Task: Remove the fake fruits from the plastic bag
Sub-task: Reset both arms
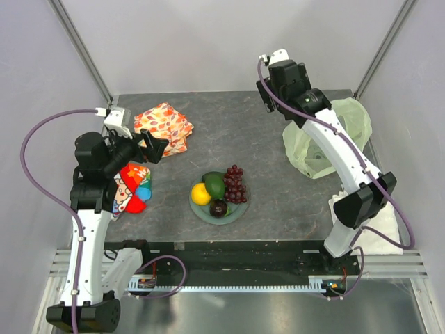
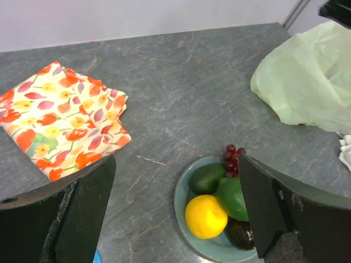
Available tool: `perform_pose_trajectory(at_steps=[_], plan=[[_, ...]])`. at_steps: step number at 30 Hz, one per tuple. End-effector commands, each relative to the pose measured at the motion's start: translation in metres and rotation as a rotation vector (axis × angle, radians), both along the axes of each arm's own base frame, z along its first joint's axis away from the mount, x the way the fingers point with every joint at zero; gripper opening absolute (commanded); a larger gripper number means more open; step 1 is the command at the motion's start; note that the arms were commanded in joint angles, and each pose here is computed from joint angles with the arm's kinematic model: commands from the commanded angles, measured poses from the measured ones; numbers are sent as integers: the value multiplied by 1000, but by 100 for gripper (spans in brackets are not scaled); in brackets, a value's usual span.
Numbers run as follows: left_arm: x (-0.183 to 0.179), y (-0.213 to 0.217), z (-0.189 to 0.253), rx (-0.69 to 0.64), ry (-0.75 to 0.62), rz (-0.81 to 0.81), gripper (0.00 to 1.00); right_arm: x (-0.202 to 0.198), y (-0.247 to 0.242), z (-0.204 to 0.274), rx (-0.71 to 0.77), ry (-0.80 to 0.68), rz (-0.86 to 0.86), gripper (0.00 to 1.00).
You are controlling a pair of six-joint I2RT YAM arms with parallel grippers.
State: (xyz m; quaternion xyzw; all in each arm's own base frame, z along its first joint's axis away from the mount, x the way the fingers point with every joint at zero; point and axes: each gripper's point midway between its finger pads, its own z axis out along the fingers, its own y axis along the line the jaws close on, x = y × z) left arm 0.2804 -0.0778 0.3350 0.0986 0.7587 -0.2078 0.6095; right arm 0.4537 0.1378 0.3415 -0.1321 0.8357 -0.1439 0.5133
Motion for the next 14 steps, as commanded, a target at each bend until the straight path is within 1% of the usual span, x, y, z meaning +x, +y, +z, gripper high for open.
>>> perform_pose_trajectory(at_steps=[1, 2, 4, 6, 7, 9, 10, 13, 14], plan=[[15, 15, -23, 96, 37, 42, 99, -24, -19, 11, 9, -57, -89, 98], [18, 15, -26, 104, 45, 43, 99, -31, -22, 20, 22, -73, -83, 98], [26, 17, -35, 109, 77, 48, 99, -39, -23, 22, 28, -70, -63, 98], [31, 17, -37, 104, 79, 49, 99, -53, -26, 31, 50, -79, -35, 98], [34, 17, -39, 100, 83, 50, 99, -57, -28, 19, 32, -54, -34, 98], [39, 17, -40, 98, 86, 49, 99, -68, -37, 19, 23, -61, -38, 98], [40, 17, -41, 101, 88, 48, 99, -72, -40, 4, -8, -29, -36, 98], [42, 17, -43, 100, 99, 44, 99, -85, -45, 6, -12, -39, -6, 98], [40, 13, -43, 76, 107, 34, 99, -87, -45, 11, 1, -55, 2, 98]])
